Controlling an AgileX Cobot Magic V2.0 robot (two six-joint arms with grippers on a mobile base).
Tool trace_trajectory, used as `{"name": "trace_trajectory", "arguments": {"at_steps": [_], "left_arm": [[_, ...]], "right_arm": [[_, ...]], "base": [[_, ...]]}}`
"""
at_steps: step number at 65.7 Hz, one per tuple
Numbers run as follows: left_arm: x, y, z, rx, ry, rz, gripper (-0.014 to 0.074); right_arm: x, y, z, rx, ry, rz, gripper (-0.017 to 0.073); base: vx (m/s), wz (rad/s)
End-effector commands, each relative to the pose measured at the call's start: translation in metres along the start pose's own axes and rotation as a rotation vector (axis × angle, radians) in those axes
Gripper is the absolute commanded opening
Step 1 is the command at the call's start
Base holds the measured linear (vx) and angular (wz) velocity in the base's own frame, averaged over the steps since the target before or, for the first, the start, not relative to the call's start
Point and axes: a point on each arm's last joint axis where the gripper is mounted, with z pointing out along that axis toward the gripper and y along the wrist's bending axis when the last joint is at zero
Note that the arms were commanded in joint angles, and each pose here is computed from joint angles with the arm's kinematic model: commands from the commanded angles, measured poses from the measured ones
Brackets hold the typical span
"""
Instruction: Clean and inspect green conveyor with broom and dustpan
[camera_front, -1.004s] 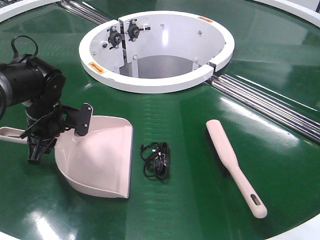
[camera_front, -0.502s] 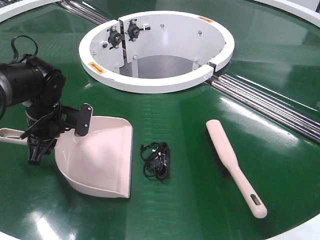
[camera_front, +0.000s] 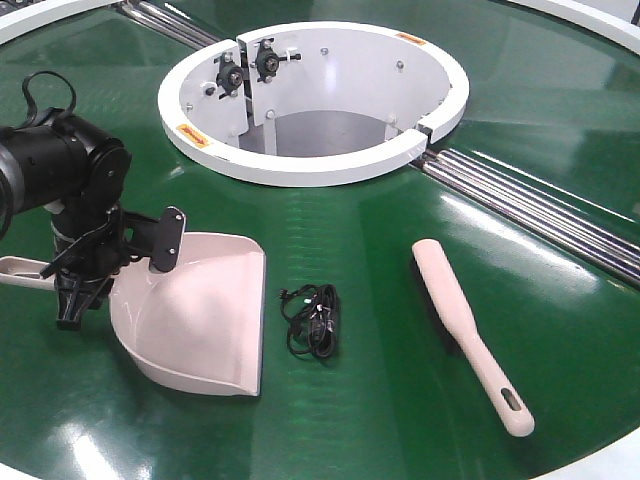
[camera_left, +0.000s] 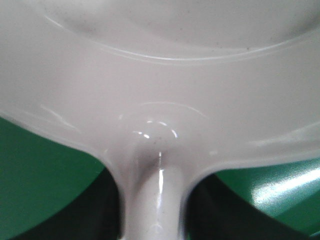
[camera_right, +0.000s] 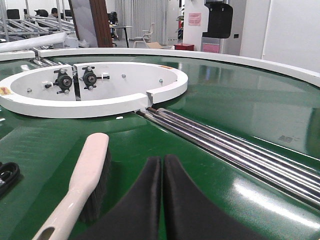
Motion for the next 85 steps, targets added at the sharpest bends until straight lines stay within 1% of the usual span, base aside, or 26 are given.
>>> {"name": "trace_trajectory", "arguments": {"at_steps": [1,9,14,20,25,29,36,41,47,50,54,57,63,64,68,72,79,85], "left_arm": [[0.006,0.000,-0.025,-0.055,-0.006,-0.008,-0.0006],[0.006,0.000,-0.025,-0.055,-0.006,-0.008,-0.0006],[0.006,0.000,-0.025,-0.055,-0.006,-0.008,-0.0006],[0.006,0.000,-0.025,-0.055,-0.006,-0.008,-0.0006],[0.006,0.000,-0.025,-0.055,-0.006,-0.008,-0.0006],[0.006,0.000,-0.025,-0.055,-0.006,-0.008,-0.0006],[0.006,0.000,-0.025,-0.055,-0.006,-0.008,-0.0006],[0.006,0.000,-0.025,-0.055,-0.006,-0.008,-0.0006],[0.006,0.000,-0.025,-0.055,-0.006,-0.008,-0.0006],[0.006,0.000,-0.025,-0.055,-0.006,-0.008,-0.0006],[0.006,0.000,-0.025,-0.055,-0.006,-0.008,-0.0006],[0.006,0.000,-0.025,-0.055,-0.006,-0.008,-0.0006],[0.006,0.000,-0.025,-0.055,-0.006,-0.008,-0.0006],[0.006,0.000,-0.025,-0.055,-0.006,-0.008,-0.0006],[0.006,0.000,-0.025,-0.055,-0.006,-0.008,-0.0006],[0.006,0.000,-0.025,-0.055,-0.006,-0.008,-0.0006],[0.006,0.000,-0.025,-0.055,-0.006,-0.008,-0.0006],[0.006,0.000,-0.025,-0.055,-0.006,-0.008,-0.0006]], "right_arm": [[-0.006,0.000,-0.001,0.007,-0.081,-0.015,-0.0008],[-0.006,0.000,-0.001,0.007,-0.081,-0.015,-0.0008],[-0.009,0.000,-0.001,0.006,-0.107,-0.019,-0.0008],[-0.017,0.000,-0.002,0.003,-0.192,0.005,-0.0008],[-0.026,0.000,-0.004,0.000,-0.277,0.008,-0.0008],[-0.036,0.000,-0.005,-0.004,-0.292,0.029,-0.0008],[-0.062,-0.002,-0.002,-0.008,-0.247,0.081,-0.0008],[-0.086,-0.003,0.006,-0.005,-0.200,0.086,-0.0008],[-0.108,-0.005,0.021,0.001,-0.106,0.087,-0.0008],[-0.117,-0.005,0.033,0.003,-0.040,0.106,-0.0008],[-0.126,-0.005,0.046,0.003,0.008,0.132,-0.0008],[-0.132,-0.006,0.055,0.003,0.029,0.121,-0.0008],[-0.137,-0.006,0.072,0.007,0.051,0.034,-0.0008],[-0.136,-0.006,0.075,0.006,0.050,0.028,-0.0008],[-0.135,-0.006,0.083,0.003,0.047,0.030,-0.0008],[-0.134,-0.006,0.089,0.002,0.074,0.030,-0.0006],[-0.133,-0.007,0.100,0.007,0.186,0.029,0.0013],[-0.137,-0.008,0.105,0.015,0.303,0.029,0.0068]], "base": [[0.00,0.00],[0.00,0.00],[0.00,0.00],[0.00,0.00],[0.00,0.00],[0.00,0.00],[0.00,0.00],[0.00,0.00],[0.00,0.00],[0.00,0.00],[0.00,0.00],[0.00,0.00],[0.00,0.00],[0.00,0.00],[0.00,0.00],[0.00,0.00],[0.00,0.00],[0.00,0.00]]}}
